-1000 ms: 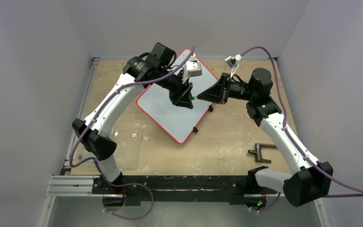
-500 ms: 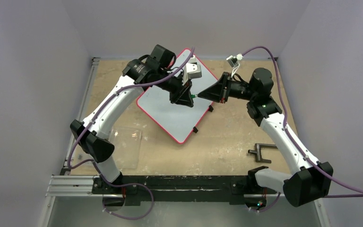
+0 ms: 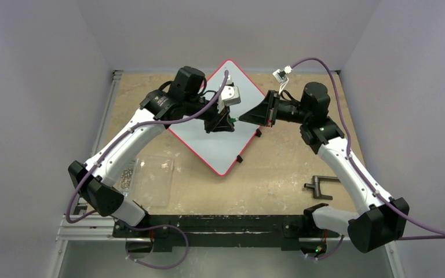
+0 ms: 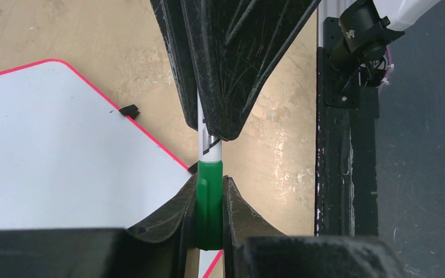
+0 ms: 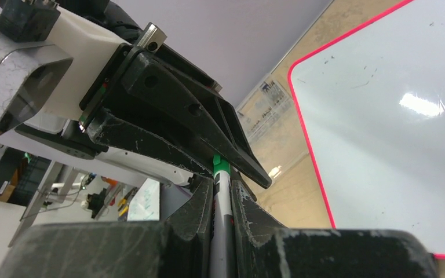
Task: Write a sentence on the whiteboard
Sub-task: Open the whiteboard marker at the center of the board.
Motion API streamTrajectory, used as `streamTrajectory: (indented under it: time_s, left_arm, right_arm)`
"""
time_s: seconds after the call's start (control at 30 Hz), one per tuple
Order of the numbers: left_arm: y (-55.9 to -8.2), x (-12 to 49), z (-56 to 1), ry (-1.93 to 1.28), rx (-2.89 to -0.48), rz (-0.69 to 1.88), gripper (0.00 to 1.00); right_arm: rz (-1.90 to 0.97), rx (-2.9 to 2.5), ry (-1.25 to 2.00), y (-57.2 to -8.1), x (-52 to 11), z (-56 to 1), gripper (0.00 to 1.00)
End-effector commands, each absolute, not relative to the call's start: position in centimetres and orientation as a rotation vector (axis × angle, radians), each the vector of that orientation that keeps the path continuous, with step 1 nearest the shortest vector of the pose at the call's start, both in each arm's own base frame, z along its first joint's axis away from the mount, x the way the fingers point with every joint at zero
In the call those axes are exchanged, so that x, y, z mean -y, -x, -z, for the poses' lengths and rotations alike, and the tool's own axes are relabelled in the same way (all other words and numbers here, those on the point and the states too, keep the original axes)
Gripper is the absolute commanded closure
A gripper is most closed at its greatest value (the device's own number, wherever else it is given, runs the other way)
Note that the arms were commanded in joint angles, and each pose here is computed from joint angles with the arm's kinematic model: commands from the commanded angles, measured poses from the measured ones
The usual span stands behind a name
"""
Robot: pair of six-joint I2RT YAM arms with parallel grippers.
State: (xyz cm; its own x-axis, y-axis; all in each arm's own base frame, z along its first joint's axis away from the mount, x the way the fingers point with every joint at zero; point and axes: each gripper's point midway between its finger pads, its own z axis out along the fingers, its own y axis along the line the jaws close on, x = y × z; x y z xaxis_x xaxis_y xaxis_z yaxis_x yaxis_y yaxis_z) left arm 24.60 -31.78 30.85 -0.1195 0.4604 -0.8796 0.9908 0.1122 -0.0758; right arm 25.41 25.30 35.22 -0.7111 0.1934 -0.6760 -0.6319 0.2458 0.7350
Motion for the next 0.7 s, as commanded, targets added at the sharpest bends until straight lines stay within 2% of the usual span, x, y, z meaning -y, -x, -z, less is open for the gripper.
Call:
streamTrajectory:
  time_s: [0.0,0.4,0.67]
  left_arm:
    - [-25.5,29.2,-31.3,-1.374,-1.697,0.816,1.00]
    - [-25.2,27.9,-30.9,-1.348,-1.715,0.768,1.00]
    - [-23.9,27.9,-29.3,-1.321,-1.786,0.816,1.00]
  right_arm:
    - [-1.487,-1.829,0.354,-26.2,-24.4,-36.7,1.00]
    - [-1.407,-1.856,0.311,-26.4,-23.4,-36.7,1.00]
    - [-0.951,-1.891,0.052,-30.6,-18.1,-35.8,1.00]
